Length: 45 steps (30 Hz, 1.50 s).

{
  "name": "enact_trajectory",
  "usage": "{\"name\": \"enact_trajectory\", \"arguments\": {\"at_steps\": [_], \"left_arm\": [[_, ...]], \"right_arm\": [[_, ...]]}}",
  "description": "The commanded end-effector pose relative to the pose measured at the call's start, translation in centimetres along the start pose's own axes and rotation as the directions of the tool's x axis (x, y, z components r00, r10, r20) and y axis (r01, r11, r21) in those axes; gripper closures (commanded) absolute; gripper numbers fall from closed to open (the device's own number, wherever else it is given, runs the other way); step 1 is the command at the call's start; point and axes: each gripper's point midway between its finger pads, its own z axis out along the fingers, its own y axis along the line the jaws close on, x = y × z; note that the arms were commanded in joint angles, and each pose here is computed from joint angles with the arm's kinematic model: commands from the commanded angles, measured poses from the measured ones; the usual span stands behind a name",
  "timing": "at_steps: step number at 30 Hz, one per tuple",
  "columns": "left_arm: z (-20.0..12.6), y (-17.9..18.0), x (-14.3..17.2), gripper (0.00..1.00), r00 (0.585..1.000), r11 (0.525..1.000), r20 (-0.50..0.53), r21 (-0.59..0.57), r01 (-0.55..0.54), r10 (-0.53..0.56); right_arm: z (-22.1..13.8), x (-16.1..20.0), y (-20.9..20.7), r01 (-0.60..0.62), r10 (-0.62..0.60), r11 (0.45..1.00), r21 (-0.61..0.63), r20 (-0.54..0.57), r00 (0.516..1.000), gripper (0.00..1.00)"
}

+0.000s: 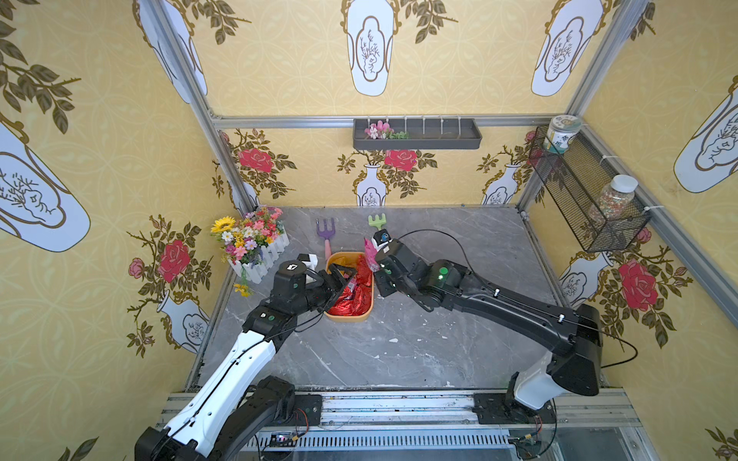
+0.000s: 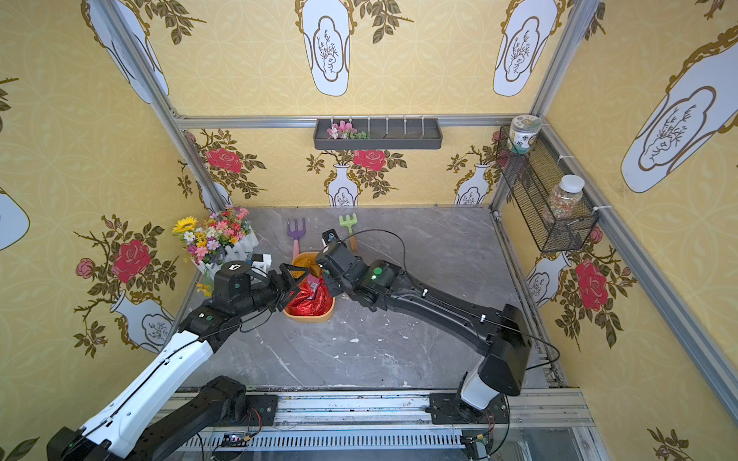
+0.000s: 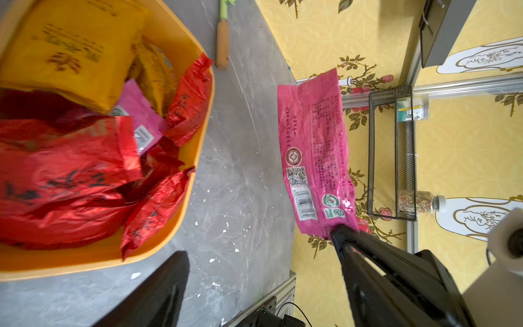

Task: Take the tea bags out of the storage box
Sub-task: Place the tea bag at the center of the board.

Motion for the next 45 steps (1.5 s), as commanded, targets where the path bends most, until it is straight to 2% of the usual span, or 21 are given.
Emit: {"name": "enact_trajectory", "arguments": {"at_steps": [1,6,11,19,22,28,35,45], "left_arm": [[1.6,-3.3,-0.5,0.09,1.0,0.995,0.008,0.097,-0.028,0.027],[5.4,-6.4,2.0,0.09,0.991,0.989,-0.101,0.127,-0.071,0.085],[8.3,-8.4,3.1,0.08,0.983,0.984,-0.153,0.16,-0.08,0.104],[10.5,-8.8,3.9,0.08,0.972,0.978,-0.221,0.203,-0.039,0.085],[11.0,-8.9,4.2,0.08,0.967,0.976,-0.244,0.216,-0.027,0.081],[10.5,-10.2,4.1,0.08,0.964,0.969,-0.243,0.243,-0.043,0.104],[8.3,-10.2,3.1,0.08,0.974,0.969,-0.198,0.239,-0.062,0.111],[3.8,-6.1,1.1,0.06,0.993,0.98,-0.11,0.197,-0.026,0.049]], "right_arm": [[-1.2,-0.2,-1.3,-0.123,0.125,0.99,-0.068,0.034,0.992,1.0],[-3.0,0.9,-7.1,-0.302,0.309,0.948,-0.101,0.06,0.949,1.0],[-3.9,2.3,-12.6,-0.436,0.441,0.897,-0.076,0.076,0.894,1.0],[-3.5,4.5,-19.3,-0.594,0.597,0.802,-0.058,0.074,0.799,1.0],[-2.9,5.2,-21.5,-0.662,0.667,0.745,-0.082,0.073,0.742,1.0],[-1.0,6.8,-25.0,-0.777,0.791,0.609,-0.157,0.051,0.61,1.0],[1.4,8.7,-27.8,-0.846,0.868,0.49,-0.208,0.026,0.496,1.0],[5.2,10.1,-29.3,-0.87,0.888,0.447,-0.207,-0.015,0.46,1.0]]}}
